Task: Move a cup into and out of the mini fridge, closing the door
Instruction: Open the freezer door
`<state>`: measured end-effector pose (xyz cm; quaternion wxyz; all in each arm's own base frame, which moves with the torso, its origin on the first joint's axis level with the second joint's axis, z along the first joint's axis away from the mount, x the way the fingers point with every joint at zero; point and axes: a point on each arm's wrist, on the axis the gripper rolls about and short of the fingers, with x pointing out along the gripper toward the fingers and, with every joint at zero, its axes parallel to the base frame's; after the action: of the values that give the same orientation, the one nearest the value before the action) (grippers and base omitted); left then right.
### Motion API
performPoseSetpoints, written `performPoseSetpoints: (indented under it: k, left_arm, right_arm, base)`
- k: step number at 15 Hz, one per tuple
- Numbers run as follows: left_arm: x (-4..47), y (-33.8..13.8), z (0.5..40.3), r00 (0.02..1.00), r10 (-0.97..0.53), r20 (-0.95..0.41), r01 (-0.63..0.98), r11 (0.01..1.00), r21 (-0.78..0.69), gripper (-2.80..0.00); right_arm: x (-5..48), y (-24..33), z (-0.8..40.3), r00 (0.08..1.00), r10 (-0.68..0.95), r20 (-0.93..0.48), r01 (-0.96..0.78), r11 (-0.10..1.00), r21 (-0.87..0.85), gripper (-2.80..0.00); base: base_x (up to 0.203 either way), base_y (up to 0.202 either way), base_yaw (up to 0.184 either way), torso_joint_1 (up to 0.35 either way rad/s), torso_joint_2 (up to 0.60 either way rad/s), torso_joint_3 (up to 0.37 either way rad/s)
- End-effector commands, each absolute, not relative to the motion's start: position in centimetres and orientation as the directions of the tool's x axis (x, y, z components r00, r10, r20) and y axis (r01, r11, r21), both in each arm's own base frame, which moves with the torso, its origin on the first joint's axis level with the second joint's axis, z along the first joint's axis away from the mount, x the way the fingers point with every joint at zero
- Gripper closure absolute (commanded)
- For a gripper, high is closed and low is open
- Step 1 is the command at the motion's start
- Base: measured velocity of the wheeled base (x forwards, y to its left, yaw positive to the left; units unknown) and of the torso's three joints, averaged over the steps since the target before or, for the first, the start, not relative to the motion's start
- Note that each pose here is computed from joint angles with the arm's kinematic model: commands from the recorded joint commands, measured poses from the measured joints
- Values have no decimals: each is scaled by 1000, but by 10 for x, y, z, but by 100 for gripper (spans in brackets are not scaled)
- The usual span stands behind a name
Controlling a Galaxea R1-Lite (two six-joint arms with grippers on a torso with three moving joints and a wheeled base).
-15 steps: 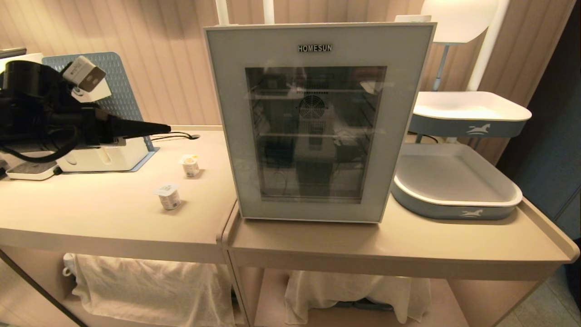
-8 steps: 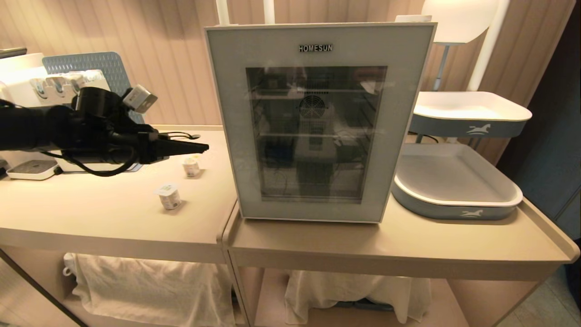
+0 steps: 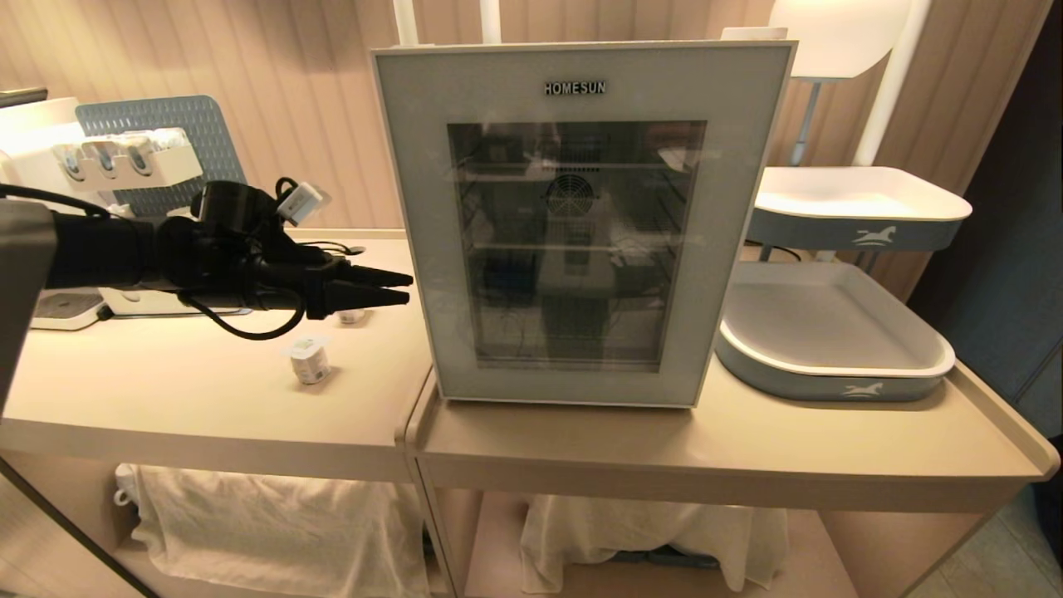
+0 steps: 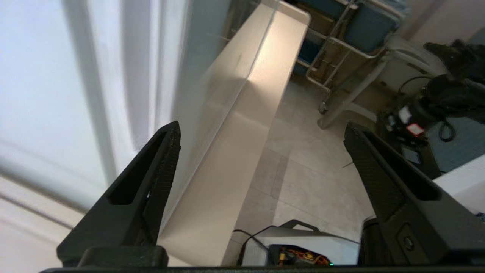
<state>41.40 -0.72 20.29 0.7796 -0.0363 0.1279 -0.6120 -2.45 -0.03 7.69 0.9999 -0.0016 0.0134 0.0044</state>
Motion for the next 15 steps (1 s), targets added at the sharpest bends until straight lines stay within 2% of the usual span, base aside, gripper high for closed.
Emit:
performPoseSetpoints:
  k: [1, 5, 15]
  left_arm:
    - [412, -4, 208, 237, -959, -158, 944, 265, -194, -280]
    - [420, -5, 208, 339, -915, -218, 919, 372, -133, -280]
    - [425, -29, 202, 284, -935, -213, 938, 317, -139, -280]
  right_arm:
    - [-25, 0, 77, 1000, 8, -28, -8, 1000, -3, 0]
    - [-25, 0, 77, 1000, 9, -26, -9, 1000, -3, 0]
    - [-25, 0, 77, 1000, 8, -26, -8, 1000, -3, 0]
  base:
    - [0, 0, 0, 0, 0, 0]
    - [0, 0, 0, 0, 0, 0]
    - [0, 0, 0, 0, 0, 0]
